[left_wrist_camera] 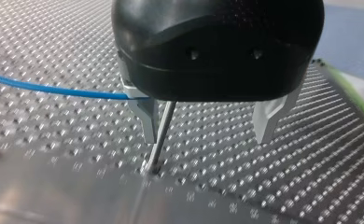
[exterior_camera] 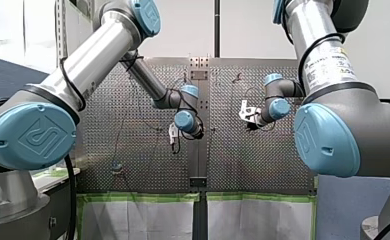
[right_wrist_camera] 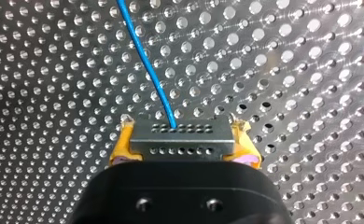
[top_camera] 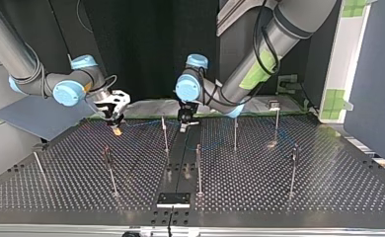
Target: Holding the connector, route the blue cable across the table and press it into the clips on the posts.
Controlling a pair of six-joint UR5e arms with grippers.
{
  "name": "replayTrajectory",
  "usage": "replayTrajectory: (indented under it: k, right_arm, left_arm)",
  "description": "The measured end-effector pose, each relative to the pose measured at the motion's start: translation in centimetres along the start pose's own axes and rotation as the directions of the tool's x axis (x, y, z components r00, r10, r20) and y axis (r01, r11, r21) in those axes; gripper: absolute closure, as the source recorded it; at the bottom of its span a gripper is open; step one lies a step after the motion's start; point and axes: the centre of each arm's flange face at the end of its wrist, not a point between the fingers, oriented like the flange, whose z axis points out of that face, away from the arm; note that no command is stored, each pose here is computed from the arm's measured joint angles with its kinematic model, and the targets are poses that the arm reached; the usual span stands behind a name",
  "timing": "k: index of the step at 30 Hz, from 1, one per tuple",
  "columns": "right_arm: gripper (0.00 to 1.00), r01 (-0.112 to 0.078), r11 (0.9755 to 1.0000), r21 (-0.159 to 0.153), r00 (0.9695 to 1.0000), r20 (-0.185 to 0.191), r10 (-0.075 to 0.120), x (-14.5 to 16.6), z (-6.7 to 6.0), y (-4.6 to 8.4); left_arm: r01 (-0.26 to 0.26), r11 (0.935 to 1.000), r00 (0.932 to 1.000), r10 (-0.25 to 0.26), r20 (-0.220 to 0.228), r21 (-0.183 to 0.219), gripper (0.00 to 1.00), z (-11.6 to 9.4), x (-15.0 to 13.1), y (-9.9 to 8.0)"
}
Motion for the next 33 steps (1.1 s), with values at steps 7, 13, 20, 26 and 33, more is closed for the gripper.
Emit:
replayTrajectory:
  k: [7, 13, 20, 26, 33]
  right_arm:
    - [1.0, -0.006, 0.9999, -0.01, 0.9998, 0.02, 0.007, -0.1, -0.3, 0.5]
    - [1.0, -0.005, 0.9999, -0.011, 0.9997, 0.022, 0.005, -0.1, -0.3, 0.5]
    - [1.0, -0.005, 0.9999, -0.011, 0.9997, 0.024, 0.005, -0.1, -0.3, 0.5]
    - [1.0, -0.002, 0.9999, -0.014, 0.9987, 0.05, 0.003, -0.4, -0.6, 0.4]
    - [1.0, 0.008, 0.9998, -0.018, 0.9971, 0.076, -0.007, -0.3, -1.1, 0.4]
  left_arm:
    - [-0.025, 0.9997, 0.9995, 0.025, -0.021, 0.003, 0.0, -3.3, -1.6, -3.2]
    - [-0.049, 0.9988, 0.9975, 0.049, -0.05, -0.003, 0.0, -6.2, -1.9, -5.5]
    - [-0.059, 0.9982, 0.9968, 0.058, -0.055, -0.013, 0.0, -9.6, -2.3, -6.6]
    - [-0.023, 0.9994, 0.9997, 0.023, -0.008, 0.027, 0.0, -12.4, -2.7, -8.7]
    - [0.073, 0.9948, 0.9944, -0.078, 0.071, 0.071, 0.0, -13.3, -3.7, -11.9]
